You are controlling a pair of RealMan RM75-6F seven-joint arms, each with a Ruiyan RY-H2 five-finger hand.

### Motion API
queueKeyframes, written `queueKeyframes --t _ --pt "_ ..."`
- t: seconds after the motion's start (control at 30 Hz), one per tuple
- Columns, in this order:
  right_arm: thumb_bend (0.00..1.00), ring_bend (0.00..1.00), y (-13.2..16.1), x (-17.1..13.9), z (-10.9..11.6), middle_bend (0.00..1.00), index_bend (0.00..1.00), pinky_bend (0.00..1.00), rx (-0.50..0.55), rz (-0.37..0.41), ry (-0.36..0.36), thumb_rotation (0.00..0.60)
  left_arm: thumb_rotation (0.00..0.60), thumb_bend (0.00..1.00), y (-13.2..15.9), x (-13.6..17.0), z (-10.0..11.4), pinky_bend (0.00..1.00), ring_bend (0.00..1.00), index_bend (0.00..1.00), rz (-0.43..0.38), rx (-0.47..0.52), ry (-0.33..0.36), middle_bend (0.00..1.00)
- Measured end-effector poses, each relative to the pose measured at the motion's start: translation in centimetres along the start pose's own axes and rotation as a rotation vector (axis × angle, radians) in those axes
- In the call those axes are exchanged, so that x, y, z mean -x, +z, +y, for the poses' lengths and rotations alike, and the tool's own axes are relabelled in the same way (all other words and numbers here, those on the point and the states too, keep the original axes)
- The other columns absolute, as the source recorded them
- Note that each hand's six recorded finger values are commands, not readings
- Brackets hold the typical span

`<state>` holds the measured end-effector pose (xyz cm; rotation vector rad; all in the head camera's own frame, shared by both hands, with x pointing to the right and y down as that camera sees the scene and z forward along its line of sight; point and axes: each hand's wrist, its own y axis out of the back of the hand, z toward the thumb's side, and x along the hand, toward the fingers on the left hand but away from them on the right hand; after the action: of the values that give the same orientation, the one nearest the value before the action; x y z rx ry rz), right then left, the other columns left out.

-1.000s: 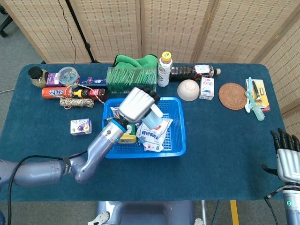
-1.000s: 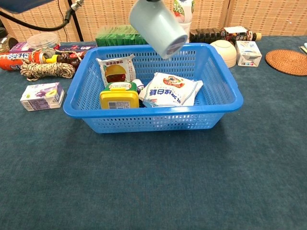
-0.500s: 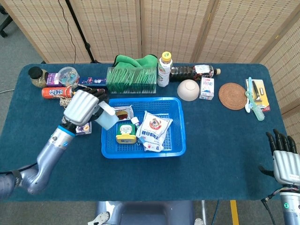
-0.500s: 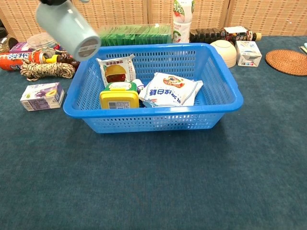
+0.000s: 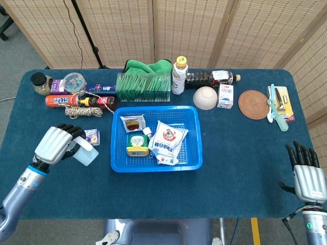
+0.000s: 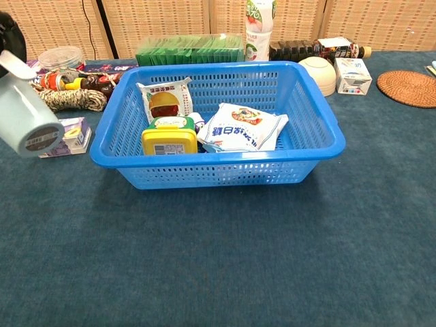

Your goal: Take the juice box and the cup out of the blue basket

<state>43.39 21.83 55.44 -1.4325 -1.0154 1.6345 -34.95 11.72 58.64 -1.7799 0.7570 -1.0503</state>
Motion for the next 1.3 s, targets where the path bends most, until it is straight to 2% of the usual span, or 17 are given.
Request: queueKeyframes --t 0.27,0.33,0.4,0.47,0.53,0.6,0.67,0.73,0.8,1.07,1.2,1.3 --pt "0.00 0.00 0.2 -0.2 -0.1 0.00 0.00 0.00 -0.002 0.012 0.003 0.600 0.600 0.47 -0.9 1.6 -3.5 0.49 0.45 0.60 0.032 0.028 -0.054 0.52" --pt "0.00 0.00 0.2 -0.1 0.0 0.00 0.00 0.00 -0.003 0.013 0.003 0.600 0.600 0.47 -1.0 1.8 -4.4 0.49 0.42 0.59 0.038 0.044 -0.071 0.51" --pt "0.00 0.00 0.3 -0.2 -0.1 0.00 0.00 0.00 -0.005 0.016 0.003 0.600 0.600 0.46 -1.1 1.8 -5.5 0.44 0.37 0.56 0.042 0.068 -0.091 0.47" --pt "0.00 0.00 0.3 -0.2 -0.1 0.00 0.00 0.00 -0.007 0.018 0.005 0.600 0.600 0.43 -1.1 1.7 -6.5 0.30 0.24 0.48 0.043 0.087 -0.116 0.35" --pt "0.00 0.00 0.4 -0.2 -0.2 0.00 0.00 0.00 -0.008 0.020 0.006 0.600 0.600 0.37 -1.0 1.8 -7.2 0.14 0.09 0.34 0.040 0.104 -0.140 0.18" --pt "0.00 0.00 0.4 -0.2 -0.2 0.00 0.00 0.00 -0.008 0.019 0.005 0.600 0.600 0.29 -0.9 1.9 -7.9 0.02 0.00 0.09 0.033 0.120 -0.164 0.02" --pt "0.00 0.00 0.4 -0.2 -0.2 0.00 0.00 0.00 -0.009 0.019 0.007 0.600 0.600 0.25 -1.0 2.1 -8.4 0.00 0.00 0.00 0.030 0.122 -0.195 0.00" --pt "0.00 0.00 0.4 -0.2 -0.3 0.00 0.00 0.00 -0.011 0.020 0.009 0.600 0.600 0.22 -1.1 2.3 -8.8 0.00 0.00 0.00 0.031 0.126 -0.223 0.00" --pt "0.00 0.00 0.4 -0.2 -0.2 0.00 0.00 0.00 -0.009 0.019 0.006 0.600 0.600 0.21 -1.3 2.5 -8.6 0.00 0.00 0.00 0.031 0.138 -0.231 0.00" --pt "0.00 0.00 0.5 -0.4 0.0 0.00 0.00 0.00 -0.004 0.024 -0.001 0.600 0.600 0.17 -2.5 4.7 -4.9 0.00 0.00 0.00 0.066 0.170 -0.158 0.00" --pt "0.00 0.00 0.6 -0.5 0.2 0.00 0.00 0.00 -0.003 0.028 -0.009 0.600 0.600 0.15 -3.2 7.4 -3.3 0.00 0.00 0.00 0.136 0.185 -0.110 0.00" --pt "0.00 0.00 0.6 -0.6 0.4 0.00 0.00 0.00 -0.003 0.032 -0.014 0.600 0.600 0.15 -4.0 9.7 -2.8 0.00 0.00 0.00 0.220 0.169 -0.108 0.00"
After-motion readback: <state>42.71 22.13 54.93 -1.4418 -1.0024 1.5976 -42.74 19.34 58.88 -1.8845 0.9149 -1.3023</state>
